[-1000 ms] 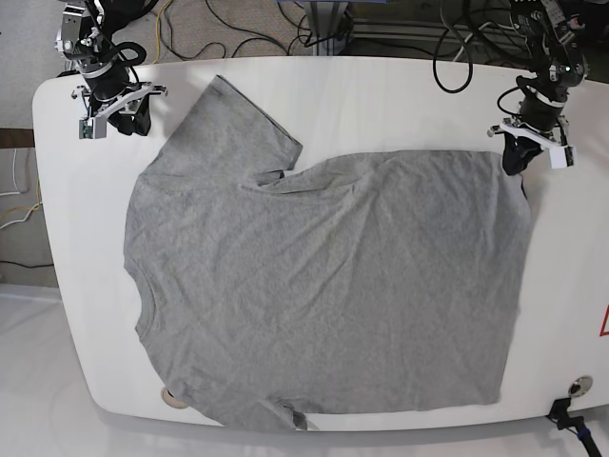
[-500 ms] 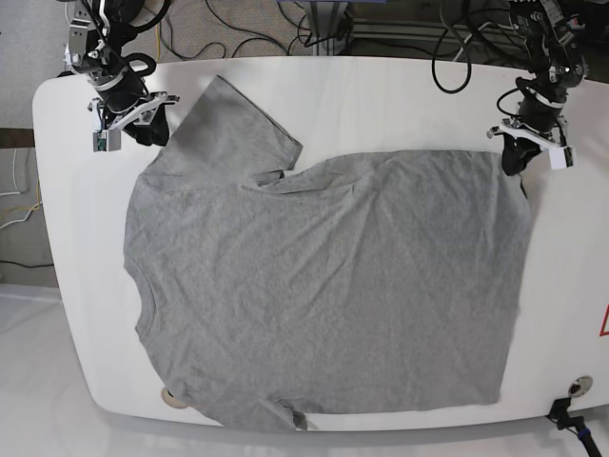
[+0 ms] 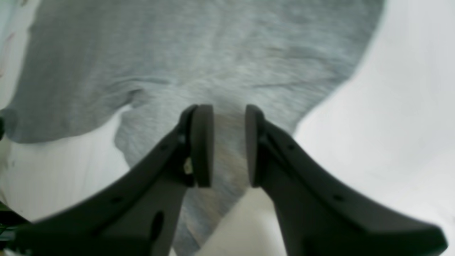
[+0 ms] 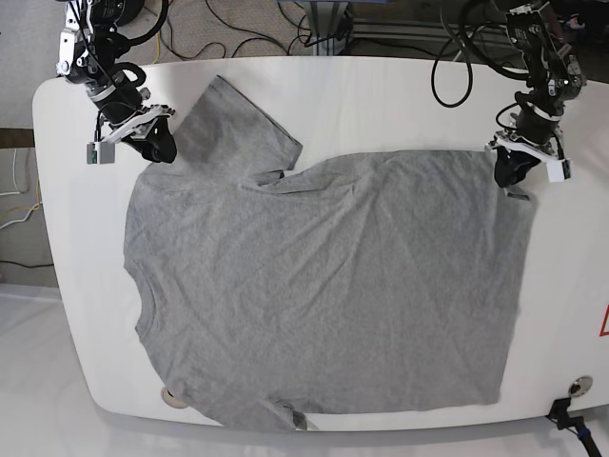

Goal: Fold the T-shirt properly
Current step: 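Lower the right gripper onto the sleeve edge and close on it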

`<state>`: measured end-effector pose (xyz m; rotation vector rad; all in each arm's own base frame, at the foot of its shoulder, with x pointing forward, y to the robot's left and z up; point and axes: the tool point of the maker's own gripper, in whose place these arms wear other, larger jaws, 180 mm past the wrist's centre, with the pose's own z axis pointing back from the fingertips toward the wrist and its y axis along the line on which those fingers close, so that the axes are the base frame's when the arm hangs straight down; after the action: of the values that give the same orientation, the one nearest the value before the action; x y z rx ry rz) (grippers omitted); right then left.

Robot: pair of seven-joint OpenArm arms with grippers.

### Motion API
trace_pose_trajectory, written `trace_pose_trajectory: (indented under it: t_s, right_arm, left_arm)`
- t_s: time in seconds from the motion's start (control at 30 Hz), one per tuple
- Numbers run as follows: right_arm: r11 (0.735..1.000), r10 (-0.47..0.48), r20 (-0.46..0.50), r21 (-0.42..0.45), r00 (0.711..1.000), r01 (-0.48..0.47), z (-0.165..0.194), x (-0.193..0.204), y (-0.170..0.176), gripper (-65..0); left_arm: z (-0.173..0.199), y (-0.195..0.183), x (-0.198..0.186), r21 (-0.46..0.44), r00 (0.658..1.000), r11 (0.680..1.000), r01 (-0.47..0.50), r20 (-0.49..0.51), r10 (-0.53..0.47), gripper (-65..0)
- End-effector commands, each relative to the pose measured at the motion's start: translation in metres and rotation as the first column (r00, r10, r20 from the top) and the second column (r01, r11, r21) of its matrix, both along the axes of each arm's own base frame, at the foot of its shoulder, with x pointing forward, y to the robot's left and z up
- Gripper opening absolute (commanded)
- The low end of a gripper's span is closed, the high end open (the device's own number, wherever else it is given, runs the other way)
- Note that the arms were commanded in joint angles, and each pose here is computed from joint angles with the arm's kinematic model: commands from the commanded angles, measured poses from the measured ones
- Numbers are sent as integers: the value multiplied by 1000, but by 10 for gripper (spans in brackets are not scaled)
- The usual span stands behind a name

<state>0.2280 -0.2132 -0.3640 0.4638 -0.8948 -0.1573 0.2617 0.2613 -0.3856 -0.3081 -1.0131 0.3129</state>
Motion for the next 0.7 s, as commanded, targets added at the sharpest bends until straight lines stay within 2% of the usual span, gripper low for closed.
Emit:
trace_pose_trajectory:
  t_s: [0.0,0.67]
  right_arm:
    - [1000,6,54,-1,999,-6,14,6,-2,-505]
    - [1000,4,35,-3,999,-4,9,1,-2,-507]
  left_arm:
    - [16,7,7,-10,998,1000,-9,57,9,-533]
    - [18,18,2,-23,998,999,-39,52,41,-527]
